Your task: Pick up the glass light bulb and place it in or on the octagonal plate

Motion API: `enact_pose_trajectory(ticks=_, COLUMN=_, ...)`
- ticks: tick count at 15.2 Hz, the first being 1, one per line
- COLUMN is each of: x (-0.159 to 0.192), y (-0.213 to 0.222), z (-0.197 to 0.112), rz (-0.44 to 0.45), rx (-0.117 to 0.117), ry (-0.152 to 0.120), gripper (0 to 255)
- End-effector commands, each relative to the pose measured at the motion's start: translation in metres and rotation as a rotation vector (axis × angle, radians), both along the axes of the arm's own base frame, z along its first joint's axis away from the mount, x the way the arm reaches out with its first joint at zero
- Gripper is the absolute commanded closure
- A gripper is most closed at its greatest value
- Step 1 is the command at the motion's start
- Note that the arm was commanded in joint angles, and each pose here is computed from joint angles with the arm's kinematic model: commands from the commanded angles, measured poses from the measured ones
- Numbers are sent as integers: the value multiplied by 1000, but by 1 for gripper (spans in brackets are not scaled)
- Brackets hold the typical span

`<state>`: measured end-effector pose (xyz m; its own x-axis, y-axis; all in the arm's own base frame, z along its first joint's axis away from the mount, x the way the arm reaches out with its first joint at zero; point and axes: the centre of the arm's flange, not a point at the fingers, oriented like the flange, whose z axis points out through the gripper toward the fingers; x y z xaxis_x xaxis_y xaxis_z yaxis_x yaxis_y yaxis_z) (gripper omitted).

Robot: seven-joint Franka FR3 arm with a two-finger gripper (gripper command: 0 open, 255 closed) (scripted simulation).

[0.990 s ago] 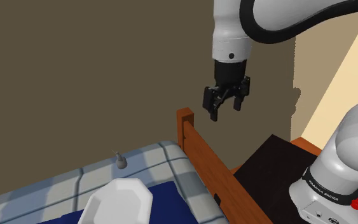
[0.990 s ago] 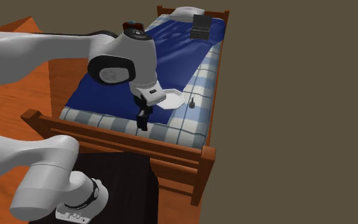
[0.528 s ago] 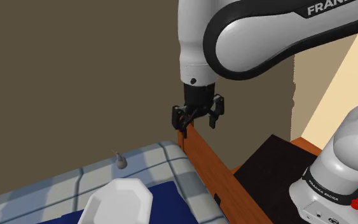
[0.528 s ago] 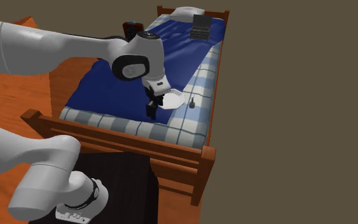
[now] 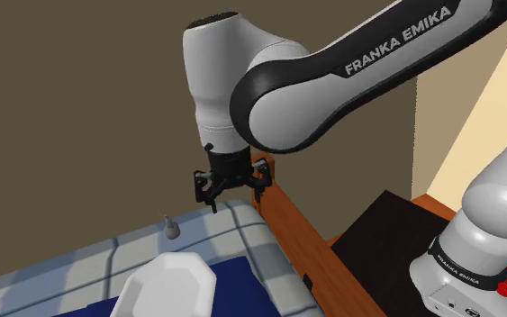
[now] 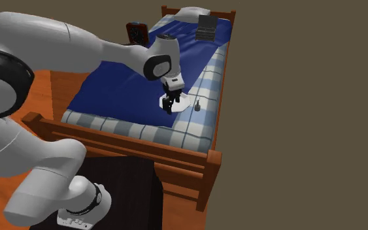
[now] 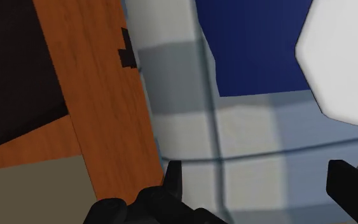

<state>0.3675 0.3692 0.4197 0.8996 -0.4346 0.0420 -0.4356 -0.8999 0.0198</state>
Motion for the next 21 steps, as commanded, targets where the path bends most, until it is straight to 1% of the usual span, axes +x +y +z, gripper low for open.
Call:
enact_pose_trajectory(ticks=1, x=13, y=22, z=-7, rz=-42, rx=-2, ry=-18, gripper=0)
enact_pose_trajectory(ticks=7, x=57, y=81, z=-34, rz=-152, rx=-18, ry=-62, gripper=0)
enact_pose_trajectory(ticks=13, x=109, y=134, z=-59, rz=-263, rx=-34, ry=-105, gripper=0)
enact_pose_trajectory(ticks=14, x=110, y=136, z=-60, rz=-266, rx=-34, ry=-106, gripper=0)
enact_pose_trajectory(ticks=21, x=115, y=132, z=-99, rz=-266, rx=-34, ry=-106, gripper=0)
